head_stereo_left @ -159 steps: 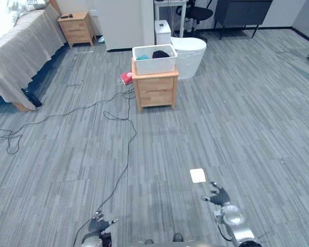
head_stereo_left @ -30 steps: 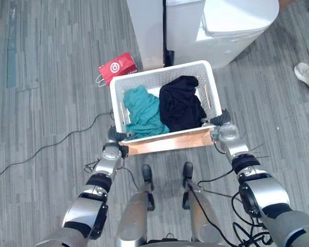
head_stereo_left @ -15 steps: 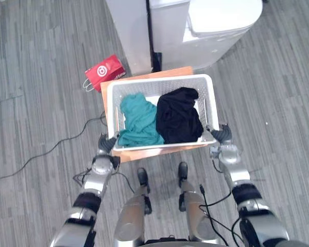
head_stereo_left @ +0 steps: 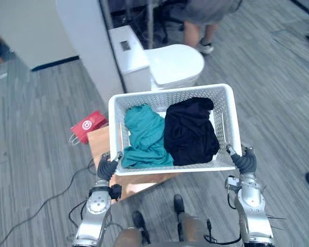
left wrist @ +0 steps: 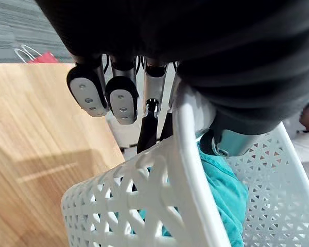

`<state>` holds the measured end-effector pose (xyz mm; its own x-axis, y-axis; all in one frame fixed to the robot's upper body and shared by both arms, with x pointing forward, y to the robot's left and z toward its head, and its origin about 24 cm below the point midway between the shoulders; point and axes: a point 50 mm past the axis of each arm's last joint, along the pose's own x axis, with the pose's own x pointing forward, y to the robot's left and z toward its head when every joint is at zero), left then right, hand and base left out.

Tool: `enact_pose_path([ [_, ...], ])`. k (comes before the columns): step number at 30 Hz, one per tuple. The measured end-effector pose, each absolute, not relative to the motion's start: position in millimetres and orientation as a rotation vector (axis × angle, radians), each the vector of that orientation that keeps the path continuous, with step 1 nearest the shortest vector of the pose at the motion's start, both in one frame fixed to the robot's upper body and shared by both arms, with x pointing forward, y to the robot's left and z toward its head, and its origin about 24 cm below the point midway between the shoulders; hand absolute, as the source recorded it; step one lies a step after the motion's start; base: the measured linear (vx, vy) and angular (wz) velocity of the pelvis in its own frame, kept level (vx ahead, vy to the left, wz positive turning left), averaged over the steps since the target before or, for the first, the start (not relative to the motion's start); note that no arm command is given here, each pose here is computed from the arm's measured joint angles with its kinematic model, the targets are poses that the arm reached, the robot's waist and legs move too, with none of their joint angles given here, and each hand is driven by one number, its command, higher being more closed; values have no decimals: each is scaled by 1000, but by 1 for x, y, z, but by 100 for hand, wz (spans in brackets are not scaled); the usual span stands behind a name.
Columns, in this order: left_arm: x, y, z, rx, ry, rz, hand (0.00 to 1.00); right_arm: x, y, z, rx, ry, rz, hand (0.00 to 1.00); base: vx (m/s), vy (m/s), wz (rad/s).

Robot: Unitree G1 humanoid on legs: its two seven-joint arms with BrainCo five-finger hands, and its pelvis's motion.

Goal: Pick up the laundry basket with both hands and put the clothes into the washing machine.

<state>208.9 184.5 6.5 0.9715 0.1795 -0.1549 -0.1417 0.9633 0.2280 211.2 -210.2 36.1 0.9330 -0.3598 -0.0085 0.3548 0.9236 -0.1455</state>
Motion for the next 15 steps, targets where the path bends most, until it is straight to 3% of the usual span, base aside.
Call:
enact_pose_path([
  [10,200,192,-10,209,266,209,100,220,-204,18,-160,110,-311,100,120,-105,-198],
  [15,197,182,-18,160,300,224,100,234,-212,28,-242,87,-274,100,184,68,-201],
])
